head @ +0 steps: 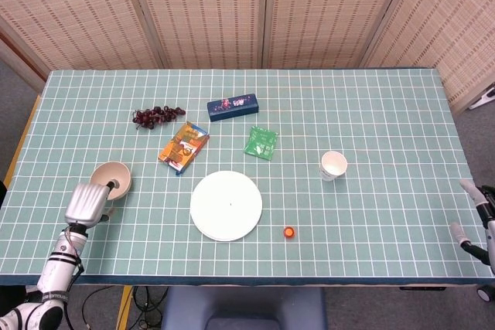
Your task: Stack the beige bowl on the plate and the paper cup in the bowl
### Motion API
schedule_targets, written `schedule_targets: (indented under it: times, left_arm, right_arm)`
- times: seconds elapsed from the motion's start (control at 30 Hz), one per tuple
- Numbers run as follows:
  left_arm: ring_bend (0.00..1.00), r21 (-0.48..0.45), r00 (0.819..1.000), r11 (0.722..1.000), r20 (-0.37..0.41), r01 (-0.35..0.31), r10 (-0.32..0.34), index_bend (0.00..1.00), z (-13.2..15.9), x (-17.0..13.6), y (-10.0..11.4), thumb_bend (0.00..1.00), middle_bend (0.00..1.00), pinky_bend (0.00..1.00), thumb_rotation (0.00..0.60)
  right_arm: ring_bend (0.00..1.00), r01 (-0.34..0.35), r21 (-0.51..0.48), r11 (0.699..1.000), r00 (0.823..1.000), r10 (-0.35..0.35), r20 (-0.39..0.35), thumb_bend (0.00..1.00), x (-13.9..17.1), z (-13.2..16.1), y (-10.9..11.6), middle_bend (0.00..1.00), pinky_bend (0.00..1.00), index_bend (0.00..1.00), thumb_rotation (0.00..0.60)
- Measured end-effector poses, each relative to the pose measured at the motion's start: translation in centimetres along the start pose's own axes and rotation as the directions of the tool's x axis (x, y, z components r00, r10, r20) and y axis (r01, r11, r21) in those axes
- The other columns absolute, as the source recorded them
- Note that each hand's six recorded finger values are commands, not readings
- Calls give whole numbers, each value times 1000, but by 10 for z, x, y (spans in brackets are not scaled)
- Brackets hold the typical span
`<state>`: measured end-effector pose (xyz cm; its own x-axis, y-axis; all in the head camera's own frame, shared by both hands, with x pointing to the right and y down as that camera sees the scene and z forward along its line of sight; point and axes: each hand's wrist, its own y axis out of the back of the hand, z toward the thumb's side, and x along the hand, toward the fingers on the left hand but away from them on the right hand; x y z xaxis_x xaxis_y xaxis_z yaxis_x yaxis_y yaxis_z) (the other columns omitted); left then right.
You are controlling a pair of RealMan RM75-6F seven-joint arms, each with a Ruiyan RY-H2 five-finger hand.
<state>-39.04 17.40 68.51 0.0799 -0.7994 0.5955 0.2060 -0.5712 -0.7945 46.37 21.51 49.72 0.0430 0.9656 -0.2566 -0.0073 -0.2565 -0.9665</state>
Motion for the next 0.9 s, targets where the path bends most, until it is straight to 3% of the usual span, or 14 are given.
schedule_targets:
  times: [0.53,0.9]
  left_arm:
    - [897,-16,999,999,-22,37,-38,472,0,20,-16,251,969,995,600]
    - [897,-26,999,999,-21,27,-27,568,-3,22,-16,422,970,995,600]
  right_arm:
    - [188,-5,3,1000,1000,5,9,291,1,-3,-1,252,331,152,600]
    - [188,-13,1,1000,1000,13,4,292,-1,-1,-3,252,331,152,600]
